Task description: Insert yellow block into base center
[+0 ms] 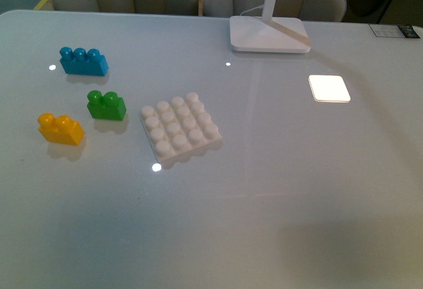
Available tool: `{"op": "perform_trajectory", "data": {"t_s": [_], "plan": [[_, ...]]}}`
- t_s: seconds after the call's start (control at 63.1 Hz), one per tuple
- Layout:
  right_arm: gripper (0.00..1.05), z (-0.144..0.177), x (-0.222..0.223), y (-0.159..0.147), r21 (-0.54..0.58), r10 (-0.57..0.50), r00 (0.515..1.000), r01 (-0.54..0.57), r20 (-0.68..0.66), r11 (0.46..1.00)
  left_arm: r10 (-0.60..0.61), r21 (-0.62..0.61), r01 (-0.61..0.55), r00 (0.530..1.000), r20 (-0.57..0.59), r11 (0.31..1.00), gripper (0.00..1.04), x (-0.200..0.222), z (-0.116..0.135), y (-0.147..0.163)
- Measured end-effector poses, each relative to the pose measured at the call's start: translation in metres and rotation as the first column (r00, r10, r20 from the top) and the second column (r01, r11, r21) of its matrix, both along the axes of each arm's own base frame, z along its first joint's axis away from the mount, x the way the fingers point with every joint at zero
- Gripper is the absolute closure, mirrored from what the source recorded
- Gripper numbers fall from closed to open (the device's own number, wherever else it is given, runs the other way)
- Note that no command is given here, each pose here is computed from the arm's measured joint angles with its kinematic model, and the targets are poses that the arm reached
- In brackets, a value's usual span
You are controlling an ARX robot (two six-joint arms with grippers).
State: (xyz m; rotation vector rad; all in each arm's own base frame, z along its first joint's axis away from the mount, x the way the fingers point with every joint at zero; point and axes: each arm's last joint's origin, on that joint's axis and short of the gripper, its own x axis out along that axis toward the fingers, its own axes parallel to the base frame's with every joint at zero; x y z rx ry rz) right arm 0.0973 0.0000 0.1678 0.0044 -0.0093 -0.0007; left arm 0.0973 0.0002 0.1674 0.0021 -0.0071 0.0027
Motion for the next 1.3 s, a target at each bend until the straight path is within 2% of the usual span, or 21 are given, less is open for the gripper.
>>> {"op": "perform_trajectory", "data": {"t_s": [0.269, 0.364, 0.396, 0.523, 0.602, 0.681, 0.95, 1.299], "plan": [[0.27, 0.0, 0.0, 0.0, 0.0, 0.0, 1.0, 0.0, 0.0, 1.0, 0.0, 0.0, 0.0, 1.0, 0.0, 1.0, 0.07, 0.0, 0.0, 0.0], [0.1, 0.0, 0.0, 0.0, 0.0, 0.0, 1.0, 0.0, 0.0, 1.0, 0.0, 0.0, 0.0, 1.0, 0.0, 1.0, 0.07, 0.0, 0.0, 0.0], [0.07, 0.0, 0.0, 0.0, 0.0, 0.0, 1.0, 0.0, 0.0, 1.0, 0.0, 0.0, 0.0, 1.0, 0.0, 1.0, 0.07, 0.0, 0.0, 0.0], [0.09, 0.0, 0.0, 0.0, 0.0, 0.0, 1.0, 0.0, 0.0, 1.0, 0.004, 0.006, -0.004, 1.0, -0.013, 1.0, 0.07, 0.0, -0.001, 0.0], [0.09, 0.0, 0.0, 0.0, 0.0, 0.0, 1.0, 0.0, 0.0, 1.0, 0.124, 0.149, -0.093, 0.968, -0.218, 0.985, 0.07, 0.004, -0.003, -0.003], [0.09, 0.0, 0.0, 0.0, 0.0, 0.0, 1.0, 0.0, 0.0, 1.0, 0.126, 0.22, -0.065, 0.953, -0.276, 0.973, 0.07, 0.015, -0.005, -0.009], [0.09, 0.0, 0.0, 0.0, 0.0, 0.0, 1.0, 0.0, 0.0, 1.0, 0.087, 0.251, -0.014, 0.956, -0.28, 0.968, 0.07, 0.059, -0.005, -0.025], [0.09, 0.0, 0.0, 0.0, 0.0, 0.0, 1.0, 0.0, 0.0, 1.0, 0.035, 0.31, 0.07, 0.947, -0.32, 0.948, 0.07, 0.124, -0.043, -0.052]]}}
